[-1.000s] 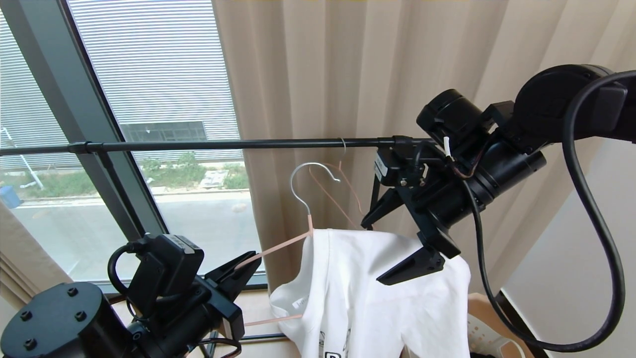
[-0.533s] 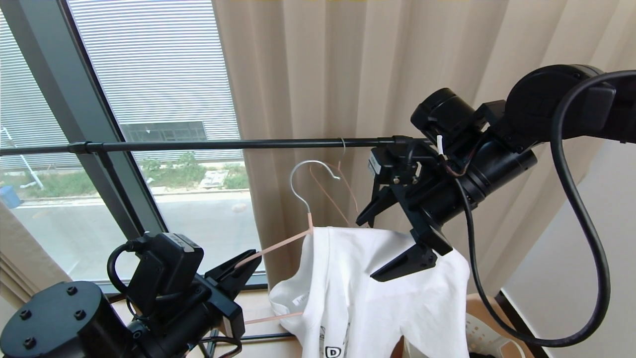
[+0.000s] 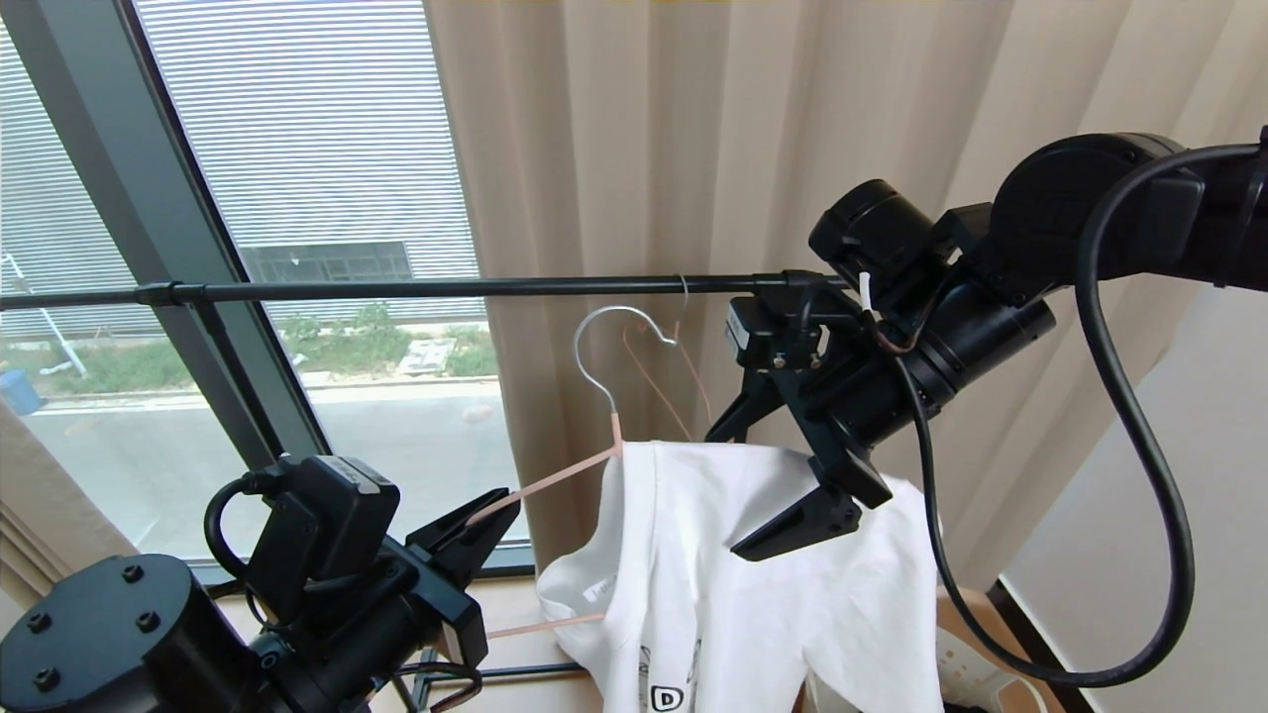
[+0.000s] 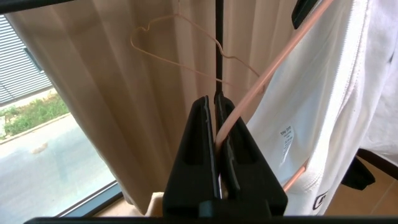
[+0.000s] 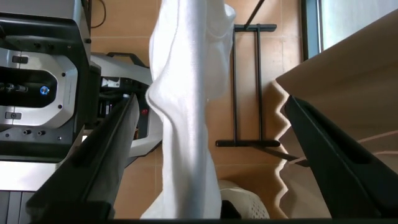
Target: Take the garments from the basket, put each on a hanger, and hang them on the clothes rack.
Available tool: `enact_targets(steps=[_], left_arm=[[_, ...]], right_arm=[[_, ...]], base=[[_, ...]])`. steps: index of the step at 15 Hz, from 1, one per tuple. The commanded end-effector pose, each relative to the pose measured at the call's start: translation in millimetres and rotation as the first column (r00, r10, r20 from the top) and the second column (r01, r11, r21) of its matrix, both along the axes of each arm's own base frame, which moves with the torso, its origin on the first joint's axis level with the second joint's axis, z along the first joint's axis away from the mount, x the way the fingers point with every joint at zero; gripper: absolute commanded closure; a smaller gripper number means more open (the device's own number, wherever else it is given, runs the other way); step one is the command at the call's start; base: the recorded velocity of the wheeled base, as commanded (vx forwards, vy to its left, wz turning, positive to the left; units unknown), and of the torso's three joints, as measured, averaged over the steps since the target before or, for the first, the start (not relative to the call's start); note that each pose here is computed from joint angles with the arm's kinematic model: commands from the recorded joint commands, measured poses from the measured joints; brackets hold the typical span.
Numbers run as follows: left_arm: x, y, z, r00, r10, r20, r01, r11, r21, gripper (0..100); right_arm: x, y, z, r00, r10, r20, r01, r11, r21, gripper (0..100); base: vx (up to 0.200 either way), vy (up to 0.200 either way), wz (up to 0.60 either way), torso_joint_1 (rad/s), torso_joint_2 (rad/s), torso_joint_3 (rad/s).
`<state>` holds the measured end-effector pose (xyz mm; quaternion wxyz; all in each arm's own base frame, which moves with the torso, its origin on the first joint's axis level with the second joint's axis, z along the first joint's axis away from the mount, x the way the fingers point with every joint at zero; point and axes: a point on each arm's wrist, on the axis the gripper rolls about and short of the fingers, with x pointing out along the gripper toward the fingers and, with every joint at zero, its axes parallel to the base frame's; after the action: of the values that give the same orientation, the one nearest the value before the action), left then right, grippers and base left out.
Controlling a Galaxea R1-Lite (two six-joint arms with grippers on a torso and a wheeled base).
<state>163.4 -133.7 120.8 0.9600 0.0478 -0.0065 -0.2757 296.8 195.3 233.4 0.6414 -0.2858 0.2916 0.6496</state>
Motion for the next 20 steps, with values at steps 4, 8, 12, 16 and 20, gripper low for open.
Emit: enact_targets(steps=[4,8,12,16,20], left_arm=[[0.3,0.2,0.5,1.000,0.002,0.003,-0.002,1.000,-0.002,100],[0.5,0.4,0.5,1.000,0.003,0.003,-0.003,1.000,-0.002,100],[1.0,0.4,0.5,1.000,0.003,0.002,-0.003,1.000,-0.003,100],[-1.9,1.2,-0.4,0.998,-0.061,-0.003,0.061,0.998,0.001,100],[-1.8,2.9,0.6,0.998,-0.066,0.001,0.066,0.998,-0.002,100]], right_arm=[[-1.4,-0.6,1.8,1.000,0.000,0.004,0.000,1.000,0.001,100],[-1.8,-0.9,2.3,1.000,0.000,0.004,0.000,1.000,0.001,100],[-2.7,-2.6,4.1,1.000,-0.002,0.006,0.002,1.000,0.004,100],[-3.9,-2.8,5.4,1.000,-0.001,0.009,0.001,1.000,0.005,100],[-4.1,-3.5,5.5,1.000,-0.002,0.007,0.002,1.000,0.004,100]], base=[[0.000,0.000,0.00,0.000,0.00,0.000],[0.000,0.000,0.00,0.000,0.00,0.000],[0.000,0.000,0.00,0.000,0.00,0.000],[0.000,0.000,0.00,0.000,0.00,0.000],[0.000,0.000,0.00,0.000,0.00,0.000]])
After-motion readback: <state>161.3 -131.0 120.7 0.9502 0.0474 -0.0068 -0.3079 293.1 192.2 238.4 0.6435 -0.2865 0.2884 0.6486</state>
